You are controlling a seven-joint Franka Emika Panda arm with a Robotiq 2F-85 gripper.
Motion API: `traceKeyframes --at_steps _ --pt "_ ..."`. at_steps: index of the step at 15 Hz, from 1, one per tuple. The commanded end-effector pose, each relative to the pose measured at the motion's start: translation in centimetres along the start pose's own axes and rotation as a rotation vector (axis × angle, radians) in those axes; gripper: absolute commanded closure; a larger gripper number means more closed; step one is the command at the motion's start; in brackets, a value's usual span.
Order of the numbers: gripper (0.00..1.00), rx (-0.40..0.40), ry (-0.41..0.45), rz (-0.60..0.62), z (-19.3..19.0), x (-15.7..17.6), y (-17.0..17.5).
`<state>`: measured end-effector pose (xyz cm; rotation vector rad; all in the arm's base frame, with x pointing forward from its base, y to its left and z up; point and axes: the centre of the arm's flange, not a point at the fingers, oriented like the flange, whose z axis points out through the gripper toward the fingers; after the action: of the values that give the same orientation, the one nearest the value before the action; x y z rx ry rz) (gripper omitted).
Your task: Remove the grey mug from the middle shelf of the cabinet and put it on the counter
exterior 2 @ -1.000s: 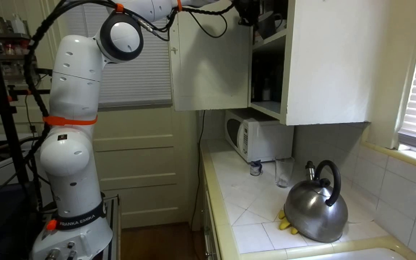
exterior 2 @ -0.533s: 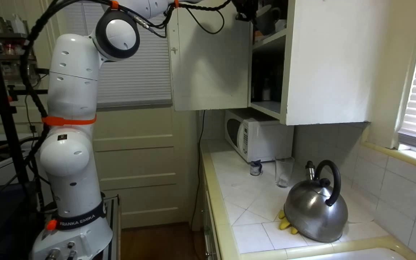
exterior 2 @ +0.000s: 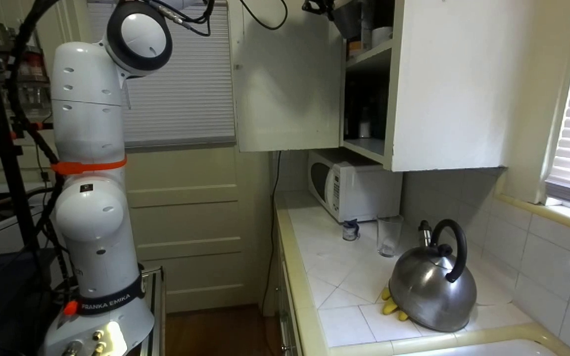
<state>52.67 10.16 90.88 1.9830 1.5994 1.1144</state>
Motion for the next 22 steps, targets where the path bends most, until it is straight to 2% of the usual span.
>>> traceKeyframes --at_steps 1,6,10,12,18,22 --pt "0.98 0.032 -0.085 0.094 -5.2 0.9 -3.2" --pt "0.98 0.071 -0.186 0.350 -7.8 1.7 -8.2" --pt "0.98 0.058 -0.326 0.499 -6.0 -0.9 -12.5" --pt "0.98 0.070 -0.369 0.554 -3.7 -2.9 -14.0" --pt "0.98 0.139 -0.395 0.663 7.0 -9.7 -16.3" --pt "0.98 0.247 -0.435 0.732 13.8 -14.4 -21.4"
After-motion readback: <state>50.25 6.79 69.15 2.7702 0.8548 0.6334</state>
